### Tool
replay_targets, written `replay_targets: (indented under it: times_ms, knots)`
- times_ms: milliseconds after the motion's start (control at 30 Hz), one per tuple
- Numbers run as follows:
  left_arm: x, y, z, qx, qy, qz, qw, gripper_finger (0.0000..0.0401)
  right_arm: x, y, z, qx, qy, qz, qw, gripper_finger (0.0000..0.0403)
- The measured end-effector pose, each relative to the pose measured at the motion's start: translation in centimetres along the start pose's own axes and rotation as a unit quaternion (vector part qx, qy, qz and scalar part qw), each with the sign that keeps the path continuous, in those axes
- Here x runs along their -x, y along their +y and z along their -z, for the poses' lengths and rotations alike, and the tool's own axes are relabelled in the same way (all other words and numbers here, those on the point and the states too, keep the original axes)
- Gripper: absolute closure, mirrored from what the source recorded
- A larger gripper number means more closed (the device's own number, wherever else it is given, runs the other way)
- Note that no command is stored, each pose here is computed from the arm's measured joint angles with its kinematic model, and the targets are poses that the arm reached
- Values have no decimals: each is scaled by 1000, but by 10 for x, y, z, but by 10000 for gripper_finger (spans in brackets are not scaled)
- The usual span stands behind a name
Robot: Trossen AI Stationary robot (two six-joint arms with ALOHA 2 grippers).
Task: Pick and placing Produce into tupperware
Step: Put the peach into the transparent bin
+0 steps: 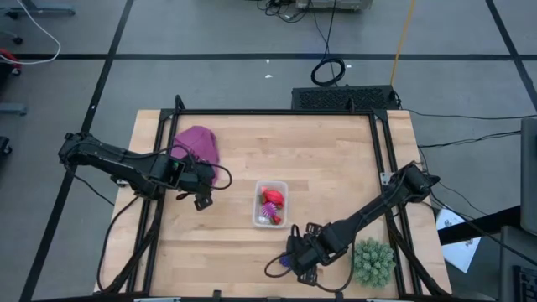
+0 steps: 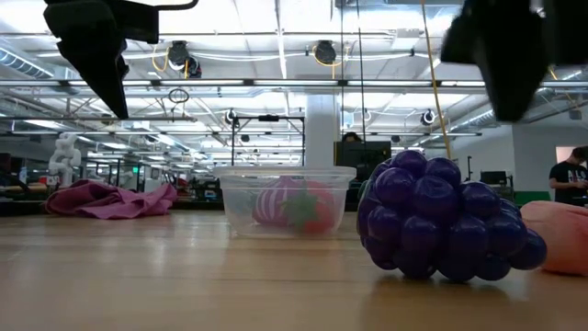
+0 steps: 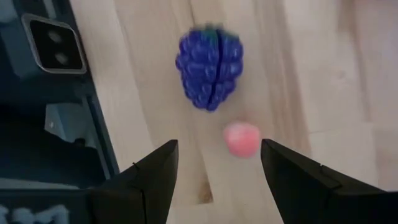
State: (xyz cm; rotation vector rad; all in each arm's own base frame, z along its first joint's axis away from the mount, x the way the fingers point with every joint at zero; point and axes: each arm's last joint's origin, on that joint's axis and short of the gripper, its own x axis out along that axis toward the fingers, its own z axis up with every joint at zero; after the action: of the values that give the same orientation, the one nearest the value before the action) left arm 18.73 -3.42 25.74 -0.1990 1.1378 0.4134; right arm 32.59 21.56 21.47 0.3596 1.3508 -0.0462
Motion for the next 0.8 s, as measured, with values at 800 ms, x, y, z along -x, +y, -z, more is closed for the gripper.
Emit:
replay_targets:
  times_ms: [800]
  knots:
    - [0, 0, 0, -8, 0, 0, 1000, 128, -45, -37, 11, -19, 40, 6, 999, 181]
